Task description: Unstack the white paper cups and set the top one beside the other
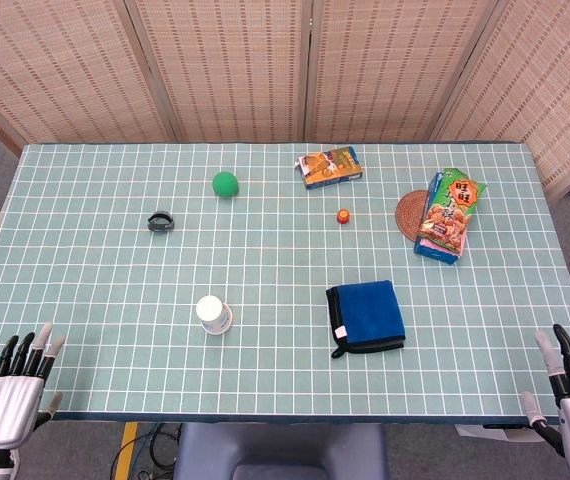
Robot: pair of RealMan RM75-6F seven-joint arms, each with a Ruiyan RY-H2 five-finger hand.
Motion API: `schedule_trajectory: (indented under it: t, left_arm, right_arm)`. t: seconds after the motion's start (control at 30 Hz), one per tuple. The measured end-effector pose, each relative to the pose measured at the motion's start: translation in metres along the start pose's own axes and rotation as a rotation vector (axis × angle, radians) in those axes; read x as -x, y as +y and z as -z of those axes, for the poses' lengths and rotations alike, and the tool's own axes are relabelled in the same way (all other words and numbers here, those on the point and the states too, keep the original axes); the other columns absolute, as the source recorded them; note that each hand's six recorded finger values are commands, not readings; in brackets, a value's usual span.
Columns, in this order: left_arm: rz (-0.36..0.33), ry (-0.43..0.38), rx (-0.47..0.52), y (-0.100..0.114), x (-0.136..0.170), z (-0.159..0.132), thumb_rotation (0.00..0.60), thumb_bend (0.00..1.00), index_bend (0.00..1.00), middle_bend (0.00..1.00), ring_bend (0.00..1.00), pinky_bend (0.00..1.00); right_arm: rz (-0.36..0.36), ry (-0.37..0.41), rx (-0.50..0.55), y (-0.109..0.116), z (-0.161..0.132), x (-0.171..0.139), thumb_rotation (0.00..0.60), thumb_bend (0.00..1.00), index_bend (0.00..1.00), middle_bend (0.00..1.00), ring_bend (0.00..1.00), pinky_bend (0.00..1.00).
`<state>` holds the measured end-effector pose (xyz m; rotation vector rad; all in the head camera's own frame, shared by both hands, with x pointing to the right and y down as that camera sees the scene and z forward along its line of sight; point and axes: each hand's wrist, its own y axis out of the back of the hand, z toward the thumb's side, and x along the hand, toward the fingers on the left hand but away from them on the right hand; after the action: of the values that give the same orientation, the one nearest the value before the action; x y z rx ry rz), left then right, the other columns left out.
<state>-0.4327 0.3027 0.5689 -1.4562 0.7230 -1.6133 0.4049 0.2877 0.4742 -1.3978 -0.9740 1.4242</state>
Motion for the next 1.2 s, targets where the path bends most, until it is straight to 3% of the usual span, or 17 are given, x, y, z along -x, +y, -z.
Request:
schedule_trajectory:
  t: [0.27, 0.5, 0.77, 0.93, 1.2]
  left_arm:
    - [0.003, 0.004, -0.003, -0.001, -0.001, -0.001, 0.600, 0.30, 0.12, 0.00, 0.00, 0.00]
    - [0.013, -0.029, 0.062, 0.006, -0.013, -0.011, 0.600, 0.30, 0.14, 0.00, 0.00, 0.00]
    - [0.034, -0.076, 0.033, 0.025, -0.042, -0.039, 0.600, 0.30, 0.16, 0.00, 0.00, 0.00]
    - [0.058, -0.098, -0.013, 0.038, -0.061, -0.057, 0.600, 0.29, 0.16, 0.00, 0.00, 0.00]
    - [0.118, -0.134, -0.009, 0.053, -0.106, -0.084, 0.600, 0.30, 0.16, 0.00, 0.00, 0.00]
  right_arm:
    - [-0.012, -0.004, 0.009, -0.001, 0.002, 0.003, 0.600, 0.31, 0.01, 0.00, 0.00, 0.00]
    - [-0.019, -0.022, 0.015, -0.001, 0.005, 0.006, 0.600, 0.31, 0.01, 0.00, 0.00, 0.00]
    - [0.006, 0.037, 0.030, 0.002, -0.005, 0.011, 0.600, 0.31, 0.01, 0.00, 0.00, 0.00]
    - [-0.024, 0.028, 0.028, -0.004, -0.002, 0.019, 0.600, 0.31, 0.01, 0.00, 0.00, 0.00]
    - [-0.058, -0.016, 0.025, -0.009, 0.007, 0.029, 0.600, 0.31, 0.01, 0.00, 0.00, 0.00]
